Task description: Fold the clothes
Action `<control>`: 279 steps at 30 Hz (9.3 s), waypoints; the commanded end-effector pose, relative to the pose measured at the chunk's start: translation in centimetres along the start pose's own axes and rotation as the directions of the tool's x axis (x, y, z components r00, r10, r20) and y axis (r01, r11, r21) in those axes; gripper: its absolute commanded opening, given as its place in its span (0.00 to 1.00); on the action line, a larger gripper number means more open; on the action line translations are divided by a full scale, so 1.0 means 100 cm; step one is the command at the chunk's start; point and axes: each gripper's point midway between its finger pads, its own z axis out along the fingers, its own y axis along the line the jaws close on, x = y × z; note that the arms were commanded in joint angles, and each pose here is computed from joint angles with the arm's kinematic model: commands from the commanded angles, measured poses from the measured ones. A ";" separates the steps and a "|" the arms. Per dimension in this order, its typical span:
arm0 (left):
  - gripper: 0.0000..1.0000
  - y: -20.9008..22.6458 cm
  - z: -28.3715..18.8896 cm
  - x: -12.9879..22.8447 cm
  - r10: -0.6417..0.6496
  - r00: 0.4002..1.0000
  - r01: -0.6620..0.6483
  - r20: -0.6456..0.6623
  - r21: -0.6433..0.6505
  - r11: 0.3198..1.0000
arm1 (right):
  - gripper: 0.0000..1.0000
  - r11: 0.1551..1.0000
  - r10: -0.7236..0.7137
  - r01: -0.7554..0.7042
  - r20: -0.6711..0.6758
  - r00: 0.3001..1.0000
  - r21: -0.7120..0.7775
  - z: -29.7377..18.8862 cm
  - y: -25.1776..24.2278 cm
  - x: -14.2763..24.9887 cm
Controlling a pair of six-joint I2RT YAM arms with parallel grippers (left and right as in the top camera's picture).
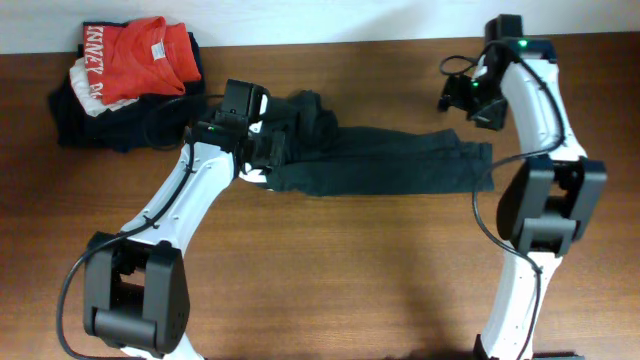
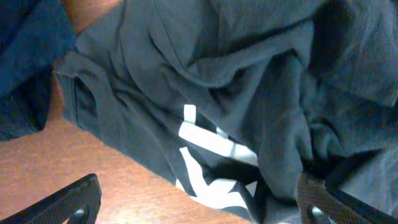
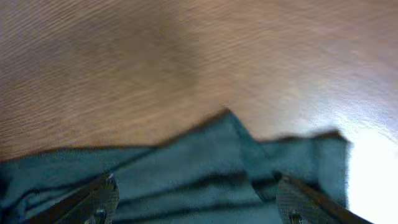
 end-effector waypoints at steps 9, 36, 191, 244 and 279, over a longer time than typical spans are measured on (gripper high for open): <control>0.99 0.004 -0.008 0.001 -0.013 1.000 0.013 -0.007 -0.009 1.000 | 0.79 0.989 -0.007 0.013 -0.039 0.999 0.150 0.073 -0.012 0.007; 0.99 0.005 -0.008 0.001 -0.015 1.000 0.015 -0.006 -0.013 1.000 | 0.12 0.980 0.063 -0.040 -0.111 0.992 0.193 0.059 -0.042 0.015; 0.99 0.124 -0.102 -0.080 -0.250 0.962 0.226 -0.105 -0.205 0.952 | 0.63 0.947 -0.259 0.199 -0.235 0.937 -0.252 0.029 0.128 0.209; 0.01 0.033 -0.010 -0.128 -0.224 0.973 0.202 0.058 0.260 0.944 | 0.99 0.999 0.023 -0.026 -0.066 0.998 -0.041 -0.109 0.012 0.046; 0.77 0.012 0.107 -0.013 -0.144 0.966 0.162 -0.215 0.068 0.984 | 0.98 0.999 0.029 -0.032 -0.108 0.994 -0.026 -0.110 0.009 0.056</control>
